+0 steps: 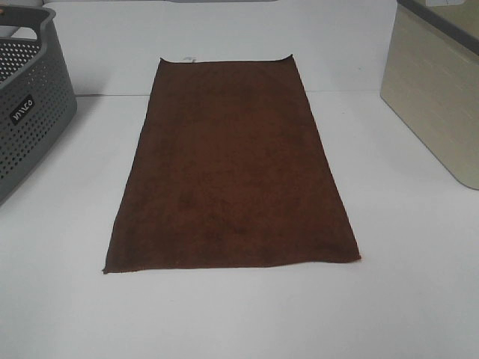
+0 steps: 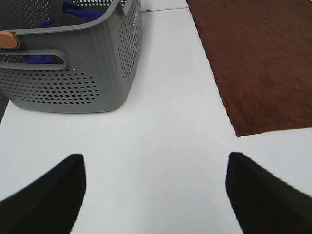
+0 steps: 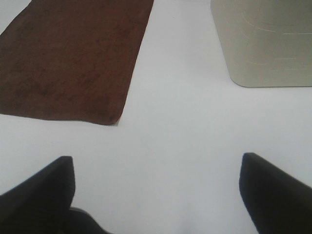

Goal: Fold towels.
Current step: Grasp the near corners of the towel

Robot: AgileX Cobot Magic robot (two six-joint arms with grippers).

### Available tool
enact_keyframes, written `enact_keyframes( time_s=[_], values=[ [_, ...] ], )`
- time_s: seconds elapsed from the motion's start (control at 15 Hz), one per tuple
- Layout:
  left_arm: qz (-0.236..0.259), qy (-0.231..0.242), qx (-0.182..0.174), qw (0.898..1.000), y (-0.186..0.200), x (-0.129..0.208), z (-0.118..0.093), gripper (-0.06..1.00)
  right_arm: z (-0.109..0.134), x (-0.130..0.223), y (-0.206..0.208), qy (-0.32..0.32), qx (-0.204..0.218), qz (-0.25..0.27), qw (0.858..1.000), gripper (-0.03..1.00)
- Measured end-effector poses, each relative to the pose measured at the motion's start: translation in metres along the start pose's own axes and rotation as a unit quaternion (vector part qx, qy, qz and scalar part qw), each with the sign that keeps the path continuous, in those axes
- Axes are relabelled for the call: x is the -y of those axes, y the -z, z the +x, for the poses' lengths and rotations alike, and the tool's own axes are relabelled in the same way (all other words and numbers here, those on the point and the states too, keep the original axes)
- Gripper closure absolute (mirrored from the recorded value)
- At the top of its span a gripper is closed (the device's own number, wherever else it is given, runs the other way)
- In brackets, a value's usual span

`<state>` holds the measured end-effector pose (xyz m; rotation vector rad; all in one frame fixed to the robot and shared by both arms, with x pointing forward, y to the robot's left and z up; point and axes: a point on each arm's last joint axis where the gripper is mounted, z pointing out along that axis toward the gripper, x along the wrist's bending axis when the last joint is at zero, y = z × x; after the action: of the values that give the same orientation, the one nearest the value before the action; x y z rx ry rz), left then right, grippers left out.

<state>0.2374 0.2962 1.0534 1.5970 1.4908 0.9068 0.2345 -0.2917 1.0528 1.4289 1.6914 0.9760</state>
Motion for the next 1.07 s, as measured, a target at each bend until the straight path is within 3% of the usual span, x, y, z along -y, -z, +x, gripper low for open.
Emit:
enact_keyframes(
  time_s=[1.07],
  values=[
    [0.0,0.0,0.0,1.0,0.0,0.0,0.0,0.19,0.0,0.0,0.0,0.0,0.0,0.0,1.0,0.11]
  ],
)
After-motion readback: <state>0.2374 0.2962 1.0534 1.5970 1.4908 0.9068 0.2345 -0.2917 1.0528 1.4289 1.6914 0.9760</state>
